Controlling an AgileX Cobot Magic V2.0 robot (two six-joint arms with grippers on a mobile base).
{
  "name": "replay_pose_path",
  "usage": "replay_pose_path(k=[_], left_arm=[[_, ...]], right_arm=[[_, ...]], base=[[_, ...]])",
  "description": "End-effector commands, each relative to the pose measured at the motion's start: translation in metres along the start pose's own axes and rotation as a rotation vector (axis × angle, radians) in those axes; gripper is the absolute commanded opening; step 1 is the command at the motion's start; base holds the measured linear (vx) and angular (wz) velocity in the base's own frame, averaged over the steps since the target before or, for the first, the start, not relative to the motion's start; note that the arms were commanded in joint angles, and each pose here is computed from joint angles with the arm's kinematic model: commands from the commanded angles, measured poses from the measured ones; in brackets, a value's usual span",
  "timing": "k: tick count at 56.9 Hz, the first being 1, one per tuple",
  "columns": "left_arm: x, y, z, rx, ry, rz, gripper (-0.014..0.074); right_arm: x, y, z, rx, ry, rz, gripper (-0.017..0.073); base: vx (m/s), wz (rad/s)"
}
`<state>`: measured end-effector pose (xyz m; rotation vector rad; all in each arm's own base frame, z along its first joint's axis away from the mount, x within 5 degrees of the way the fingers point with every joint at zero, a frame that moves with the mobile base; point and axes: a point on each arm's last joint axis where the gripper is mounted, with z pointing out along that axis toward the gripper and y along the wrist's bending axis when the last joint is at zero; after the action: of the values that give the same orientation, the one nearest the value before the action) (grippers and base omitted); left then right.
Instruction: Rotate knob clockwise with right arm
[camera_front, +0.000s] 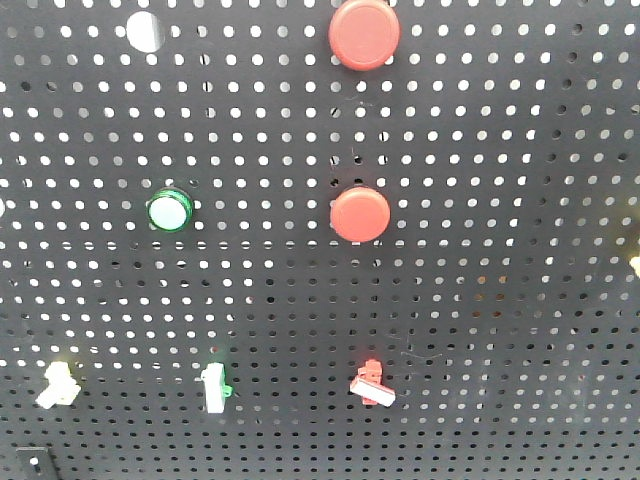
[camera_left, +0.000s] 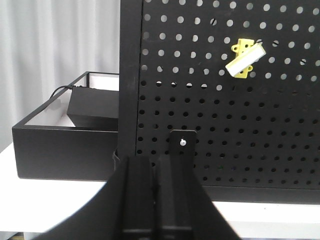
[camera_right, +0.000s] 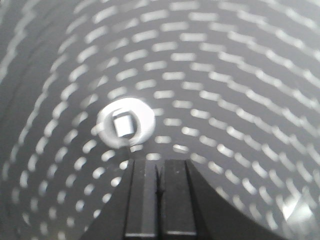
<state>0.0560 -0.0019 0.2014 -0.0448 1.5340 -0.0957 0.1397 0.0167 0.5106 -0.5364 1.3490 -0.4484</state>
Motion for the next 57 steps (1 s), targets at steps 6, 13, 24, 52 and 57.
replay_pose_path(k=[6,13,24,52,57], left_arm=[[-0.003,0.001,0.000,-0.005,-0.069,-0.017,-0.0006],[-0.003,0.001,0.000,-0.005,-0.069,-0.017,-0.0006],[-0.003,0.001,0.000,-0.005,-0.069,-0.017,-0.0006],[-0.003,0.001,0.000,-0.005,-0.069,-0.017,-0.0006],[-0.003,0.001,0.000,-0.005,-0.069,-0.017,-0.0006]], right_arm=[[-0.010,0.003,0.008,-0.013,-0.067,-0.135,-0.0006],[-0.010,0.001,0.007,0.004,-0.060,-0.184,-0.0005],[-0.014,-0.004,0.003,0.046,-0.096,-0.220,0.0036],[-0.020,-0.003,0.016,0.089,-0.181,-0.182,0.0190],[-0.019,-0.002,0.023,0.093,-0.195,-0.183,0.0190]], base=[[0.00,0.00],[0.00,0.00],[0.00,0.00],[0.00,0.00],[0.00,0.00]])
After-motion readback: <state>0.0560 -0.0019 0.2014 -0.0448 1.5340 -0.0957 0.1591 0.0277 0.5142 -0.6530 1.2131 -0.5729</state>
